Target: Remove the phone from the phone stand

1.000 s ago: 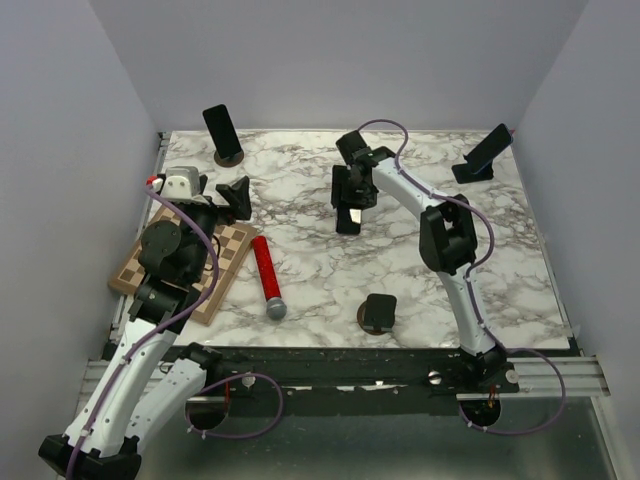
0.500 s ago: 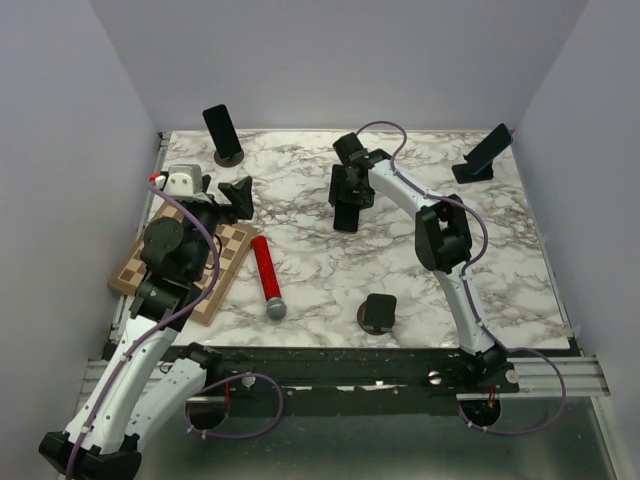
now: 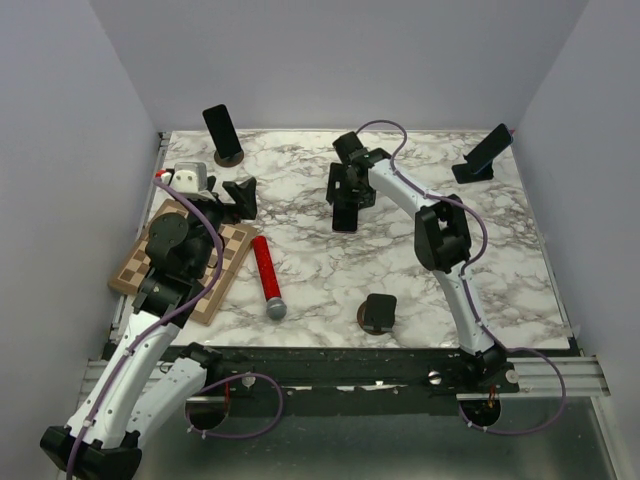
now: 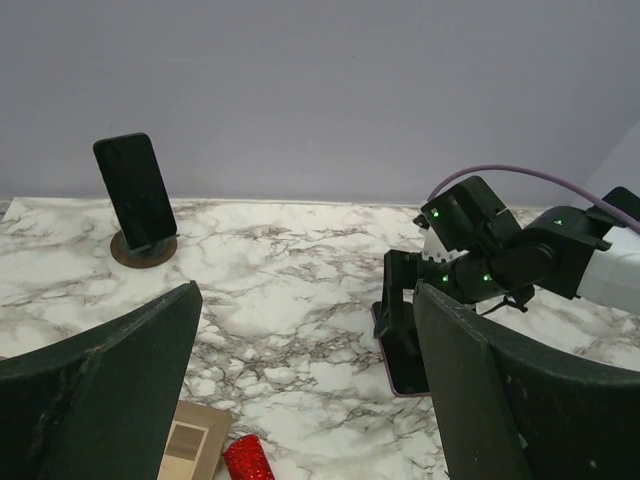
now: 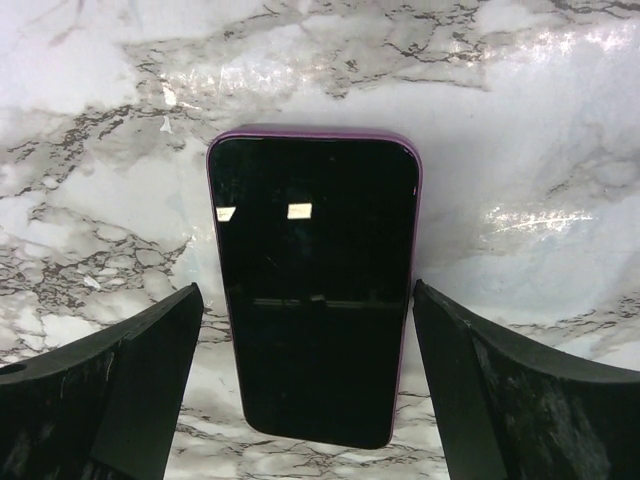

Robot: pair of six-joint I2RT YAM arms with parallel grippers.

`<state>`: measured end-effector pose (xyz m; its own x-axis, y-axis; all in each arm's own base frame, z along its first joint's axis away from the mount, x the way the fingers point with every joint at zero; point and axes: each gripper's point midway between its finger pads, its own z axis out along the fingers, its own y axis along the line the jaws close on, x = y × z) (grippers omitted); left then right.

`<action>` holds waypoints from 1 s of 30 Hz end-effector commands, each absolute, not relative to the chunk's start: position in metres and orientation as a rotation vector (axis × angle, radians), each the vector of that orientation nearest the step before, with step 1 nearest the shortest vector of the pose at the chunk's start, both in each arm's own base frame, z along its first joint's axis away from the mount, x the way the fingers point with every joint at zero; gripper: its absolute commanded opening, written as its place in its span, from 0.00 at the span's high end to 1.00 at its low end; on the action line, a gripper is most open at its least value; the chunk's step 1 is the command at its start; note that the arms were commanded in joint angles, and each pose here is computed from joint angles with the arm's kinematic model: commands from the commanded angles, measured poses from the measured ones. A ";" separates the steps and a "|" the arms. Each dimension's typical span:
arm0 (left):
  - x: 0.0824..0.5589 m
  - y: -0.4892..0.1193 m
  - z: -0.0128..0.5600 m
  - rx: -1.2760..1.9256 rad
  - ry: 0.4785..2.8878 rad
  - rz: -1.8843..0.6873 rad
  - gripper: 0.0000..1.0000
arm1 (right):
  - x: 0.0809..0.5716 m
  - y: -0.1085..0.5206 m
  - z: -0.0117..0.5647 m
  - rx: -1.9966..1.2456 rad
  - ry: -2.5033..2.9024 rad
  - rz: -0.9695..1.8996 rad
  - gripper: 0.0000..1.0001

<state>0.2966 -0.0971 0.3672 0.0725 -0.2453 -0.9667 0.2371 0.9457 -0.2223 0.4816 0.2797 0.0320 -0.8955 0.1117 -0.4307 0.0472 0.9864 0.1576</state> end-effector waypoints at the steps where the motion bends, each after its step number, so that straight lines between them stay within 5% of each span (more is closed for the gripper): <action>1: 0.291 -0.101 0.384 0.003 1.421 -0.398 0.06 | 0.488 0.281 0.030 0.099 2.674 0.182 0.07; 16: 0.290 -0.103 0.386 0.005 1.417 -0.414 0.06 | 0.509 0.221 0.194 0.281 2.330 0.141 0.01; 30: 0.284 -0.101 0.392 -0.005 1.393 -0.426 0.06 | 0.537 0.047 0.211 0.877 2.097 -0.104 0.00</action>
<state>0.2926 -0.0977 0.3726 0.0808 -0.2633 -0.9613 0.2488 0.9393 -0.2363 0.5395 0.0953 0.2164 -0.5153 0.4870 -0.7052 0.4431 0.8558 0.2672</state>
